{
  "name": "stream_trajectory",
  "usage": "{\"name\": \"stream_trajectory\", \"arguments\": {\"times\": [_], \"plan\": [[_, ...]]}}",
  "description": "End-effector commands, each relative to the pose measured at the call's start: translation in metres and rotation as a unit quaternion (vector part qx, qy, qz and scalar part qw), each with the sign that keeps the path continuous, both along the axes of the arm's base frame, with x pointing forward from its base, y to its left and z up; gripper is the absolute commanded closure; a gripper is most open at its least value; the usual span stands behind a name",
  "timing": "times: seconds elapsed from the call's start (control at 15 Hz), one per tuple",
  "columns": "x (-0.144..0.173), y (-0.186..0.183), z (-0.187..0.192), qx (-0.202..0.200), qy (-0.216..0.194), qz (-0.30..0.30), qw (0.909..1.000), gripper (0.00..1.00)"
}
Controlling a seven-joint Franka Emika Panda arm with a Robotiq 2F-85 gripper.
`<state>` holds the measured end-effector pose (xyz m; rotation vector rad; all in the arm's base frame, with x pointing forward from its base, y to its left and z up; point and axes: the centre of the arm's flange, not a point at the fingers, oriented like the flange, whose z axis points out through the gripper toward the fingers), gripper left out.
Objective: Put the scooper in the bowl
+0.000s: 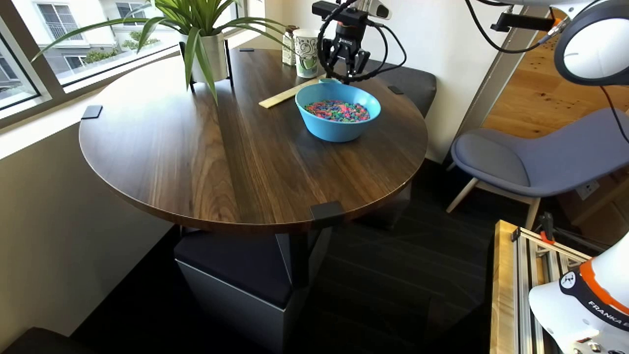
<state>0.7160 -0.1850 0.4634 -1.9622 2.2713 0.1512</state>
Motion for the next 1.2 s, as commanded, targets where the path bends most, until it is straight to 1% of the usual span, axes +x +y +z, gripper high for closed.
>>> {"name": "stream_trajectory", "arguments": {"times": [0.0, 0.2, 0.27, 0.33, 0.47, 0.6, 0.73, 0.93, 1.13], "plan": [[0.014, -0.006, 0.006, 0.001, 0.003, -0.002, 1.0000, 0.73], [0.009, -0.009, 0.016, -0.005, 0.002, 0.003, 1.0000, 0.95], [0.004, -0.011, 0.022, -0.007, 0.002, 0.006, 1.0000, 0.97], [-0.001, -0.012, 0.029, -0.011, 0.001, 0.007, 0.9999, 0.94], [-0.020, -0.013, 0.052, -0.020, -0.008, 0.023, 0.9995, 0.94], [-0.040, -0.014, 0.078, -0.045, -0.025, 0.043, 0.9977, 0.94], [-0.060, -0.008, 0.105, -0.070, -0.053, 0.069, 0.9937, 0.94], [-0.084, 0.016, 0.143, -0.089, -0.091, 0.100, 0.9869, 0.94], [-0.104, 0.045, 0.167, -0.112, -0.117, 0.132, 0.9780, 0.94]]}}
